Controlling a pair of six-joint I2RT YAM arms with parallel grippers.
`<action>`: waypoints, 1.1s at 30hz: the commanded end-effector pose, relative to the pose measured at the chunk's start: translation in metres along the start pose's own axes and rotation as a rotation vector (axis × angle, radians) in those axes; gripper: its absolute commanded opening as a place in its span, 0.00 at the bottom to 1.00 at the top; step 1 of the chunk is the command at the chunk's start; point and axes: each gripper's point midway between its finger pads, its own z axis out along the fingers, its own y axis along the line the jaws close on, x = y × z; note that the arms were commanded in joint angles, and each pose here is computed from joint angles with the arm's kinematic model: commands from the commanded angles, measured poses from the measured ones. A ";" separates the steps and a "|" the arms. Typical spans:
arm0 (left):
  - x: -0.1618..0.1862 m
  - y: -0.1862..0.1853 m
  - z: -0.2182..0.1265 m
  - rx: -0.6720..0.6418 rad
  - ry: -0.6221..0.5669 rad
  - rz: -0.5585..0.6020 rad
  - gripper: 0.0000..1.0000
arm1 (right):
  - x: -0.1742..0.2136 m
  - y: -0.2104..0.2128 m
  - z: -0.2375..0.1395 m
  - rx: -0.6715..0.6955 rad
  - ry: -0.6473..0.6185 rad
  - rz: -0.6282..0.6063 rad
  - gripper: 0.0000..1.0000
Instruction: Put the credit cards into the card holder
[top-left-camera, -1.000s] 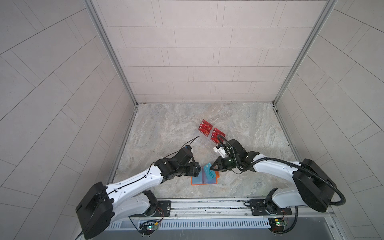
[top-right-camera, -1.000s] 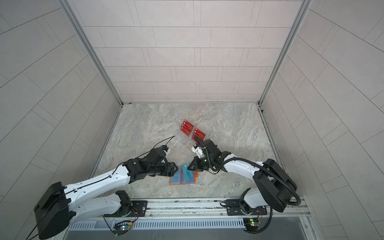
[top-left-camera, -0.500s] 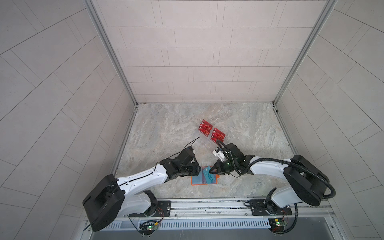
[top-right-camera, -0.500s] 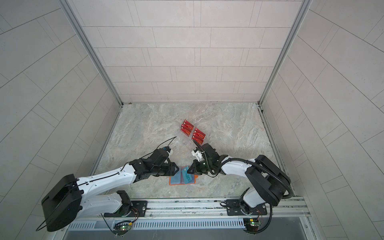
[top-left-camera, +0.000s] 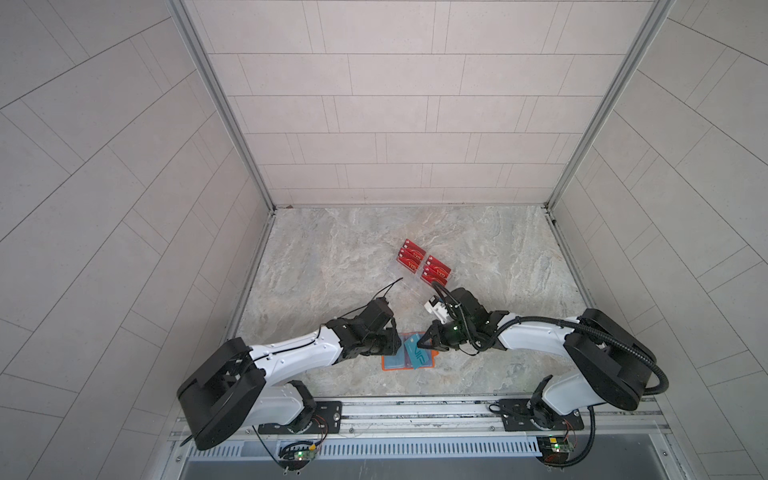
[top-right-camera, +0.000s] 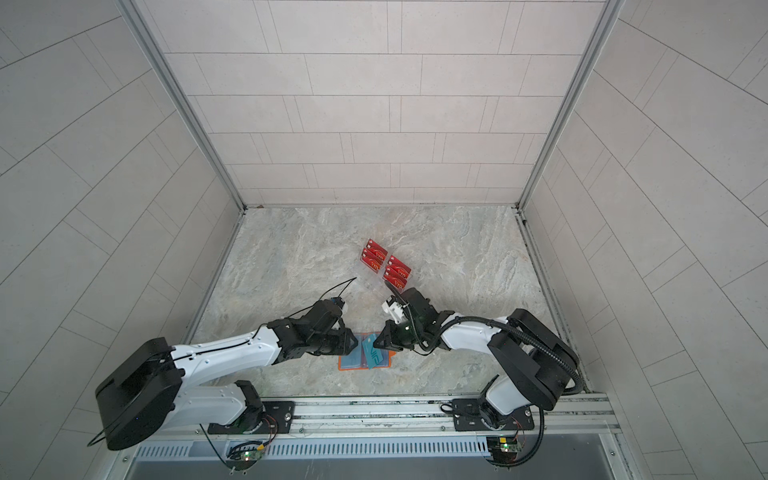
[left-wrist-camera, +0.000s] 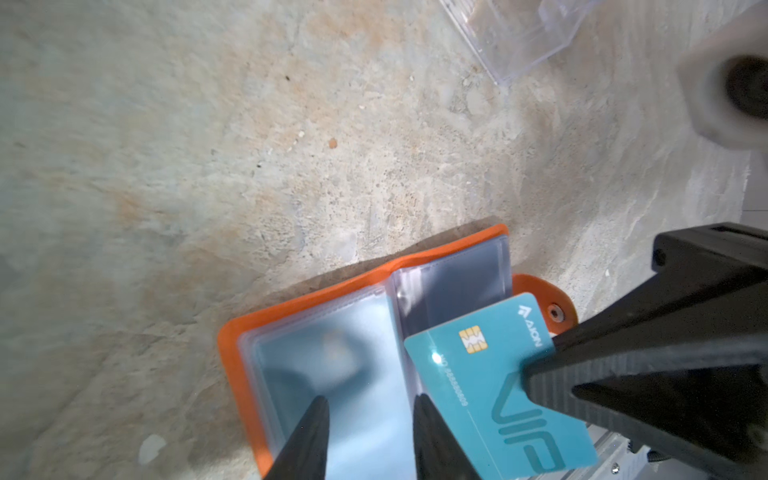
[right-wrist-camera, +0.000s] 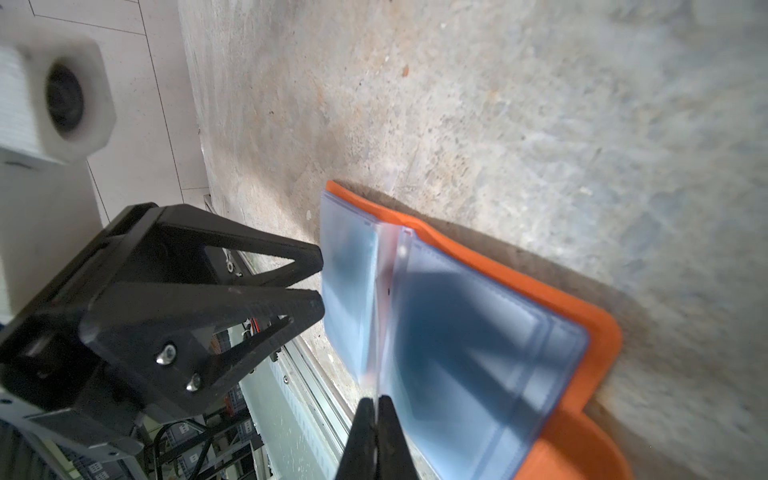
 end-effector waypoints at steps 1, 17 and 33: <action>0.008 0.012 0.004 -0.046 0.018 0.008 0.40 | 0.000 0.003 -0.003 0.005 -0.013 0.004 0.00; 0.017 0.023 0.010 -0.082 0.053 0.002 0.38 | 0.004 0.012 0.001 -0.007 0.003 -0.027 0.00; 0.020 0.028 0.008 -0.094 0.056 -0.004 0.37 | -0.006 0.007 0.012 -0.020 -0.026 -0.001 0.00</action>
